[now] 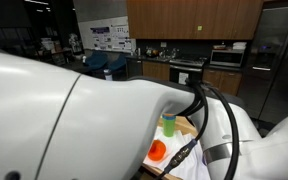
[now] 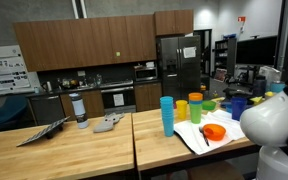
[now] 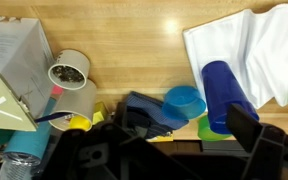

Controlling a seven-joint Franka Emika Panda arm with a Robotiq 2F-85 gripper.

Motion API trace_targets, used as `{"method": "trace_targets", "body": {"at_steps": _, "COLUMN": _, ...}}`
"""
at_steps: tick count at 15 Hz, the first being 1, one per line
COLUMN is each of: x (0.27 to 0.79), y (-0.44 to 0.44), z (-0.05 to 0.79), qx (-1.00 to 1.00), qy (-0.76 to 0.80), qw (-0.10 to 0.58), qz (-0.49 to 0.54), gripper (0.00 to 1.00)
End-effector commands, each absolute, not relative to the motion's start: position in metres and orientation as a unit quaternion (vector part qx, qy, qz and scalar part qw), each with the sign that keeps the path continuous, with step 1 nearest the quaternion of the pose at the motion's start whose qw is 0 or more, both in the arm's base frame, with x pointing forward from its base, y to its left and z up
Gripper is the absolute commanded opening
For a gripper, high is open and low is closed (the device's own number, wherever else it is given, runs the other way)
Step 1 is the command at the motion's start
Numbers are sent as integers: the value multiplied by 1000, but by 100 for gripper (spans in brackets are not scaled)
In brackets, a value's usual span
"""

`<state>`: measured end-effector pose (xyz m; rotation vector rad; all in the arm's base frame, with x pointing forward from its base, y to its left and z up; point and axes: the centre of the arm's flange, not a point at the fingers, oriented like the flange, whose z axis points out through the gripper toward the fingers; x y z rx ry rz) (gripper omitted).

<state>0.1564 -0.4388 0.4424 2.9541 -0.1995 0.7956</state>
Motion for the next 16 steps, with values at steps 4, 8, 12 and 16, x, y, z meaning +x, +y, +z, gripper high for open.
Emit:
{"method": "trace_targets", "body": {"at_steps": 4, "x": 202, "y": -416, "z": 442, "qx": 970, "qy": -29, "qw": 20, "qz": 239, "gripper": 100}}
{"method": "trace_targets", "body": {"at_steps": 8, "x": 231, "y": -382, "z": 445, "qx": 972, "qy": -13, "qw": 23, "qz": 234, "gripper": 100}}
{"method": "trace_targets", "body": {"at_steps": 12, "x": 257, "y": -352, "z": 453, "qx": 969, "qy": -32, "qw": 15, "qz": 246, "gripper": 100}}
{"method": "trace_targets", "body": {"at_steps": 16, "x": 264, "y": -352, "z": 456, "qx": 967, "qy": -55, "qw": 12, "qz": 247, "gripper": 100}}
